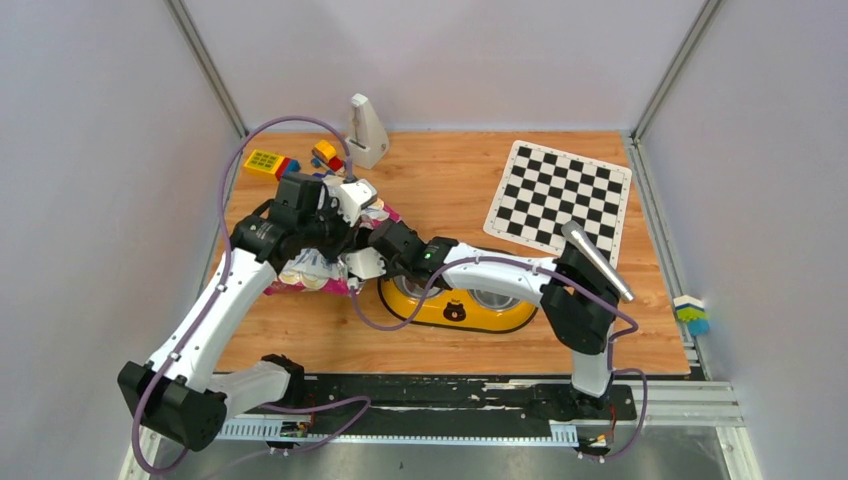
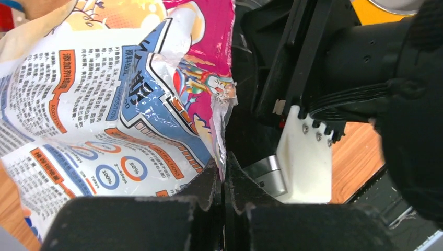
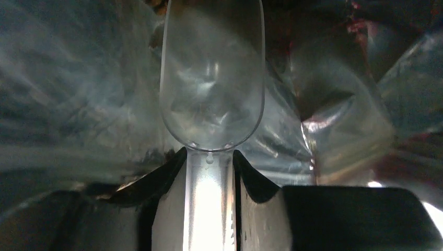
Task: Serve the pet food
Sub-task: Collect the pet food from the pet food bag.
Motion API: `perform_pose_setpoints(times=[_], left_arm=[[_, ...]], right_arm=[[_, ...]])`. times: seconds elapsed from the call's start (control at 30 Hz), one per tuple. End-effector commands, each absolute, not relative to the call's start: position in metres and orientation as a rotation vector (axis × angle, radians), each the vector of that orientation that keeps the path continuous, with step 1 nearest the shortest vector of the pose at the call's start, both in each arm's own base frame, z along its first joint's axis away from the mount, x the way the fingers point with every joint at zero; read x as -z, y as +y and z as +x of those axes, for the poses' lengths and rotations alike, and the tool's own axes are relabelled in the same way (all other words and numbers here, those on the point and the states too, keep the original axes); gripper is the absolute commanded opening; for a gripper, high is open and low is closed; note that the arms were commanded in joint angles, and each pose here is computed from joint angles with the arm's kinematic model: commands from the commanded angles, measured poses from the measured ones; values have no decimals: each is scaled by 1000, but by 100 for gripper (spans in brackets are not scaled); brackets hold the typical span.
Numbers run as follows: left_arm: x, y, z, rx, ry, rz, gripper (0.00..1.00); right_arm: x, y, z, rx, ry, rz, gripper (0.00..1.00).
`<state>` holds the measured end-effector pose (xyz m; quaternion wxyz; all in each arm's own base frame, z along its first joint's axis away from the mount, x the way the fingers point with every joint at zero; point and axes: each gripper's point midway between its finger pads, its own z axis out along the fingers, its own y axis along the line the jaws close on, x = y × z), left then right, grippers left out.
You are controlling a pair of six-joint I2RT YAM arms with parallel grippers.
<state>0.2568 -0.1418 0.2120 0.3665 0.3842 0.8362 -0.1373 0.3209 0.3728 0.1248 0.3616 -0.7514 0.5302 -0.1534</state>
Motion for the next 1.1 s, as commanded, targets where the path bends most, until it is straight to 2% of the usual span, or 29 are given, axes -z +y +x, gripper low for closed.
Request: perform_pose_setpoints(times=[0.0, 0.37, 0.43, 0.5, 0.53, 0.57, 0.6, 0.67, 0.8, 0.87, 1.07], left_arm=[[-272, -148, 267, 345, 1943, 890, 0], [-297, -152, 257, 384, 1876, 924, 0], [-298, -154, 253, 404, 1869, 952, 6], [-299, -156, 250, 417, 1864, 965, 32], [-301, -156, 250, 418, 1861, 965, 55], [-305, -155, 250, 409, 1856, 959, 67], [-308, -152, 252, 393, 1855, 946, 91], [-322, -139, 255, 335, 1835, 902, 99], [-349, -110, 251, 170, 1761, 886, 100], [-343, -93, 242, 77, 1772, 941, 100], [-274, -57, 221, -92, 1852, 1151, 100]], right_arm=[[-119, 374, 335, 447, 1425, -1901, 0], [-105, 381, 335, 364, 1569, -1908, 0], [-107, 379, 337, 338, 1586, -1897, 0], [-107, 380, 335, 309, 1590, -1900, 0], [-104, 381, 334, 303, 1594, -1904, 0], [-103, 382, 334, 296, 1598, -1903, 0], [-102, 384, 335, 291, 1603, -1900, 0], [-100, 386, 337, 288, 1609, -1895, 0], [-108, 393, 339, 229, 1624, -1849, 0], [-115, 397, 341, 201, 1636, -1813, 0], [-118, 403, 340, 132, 1665, -1780, 0]])
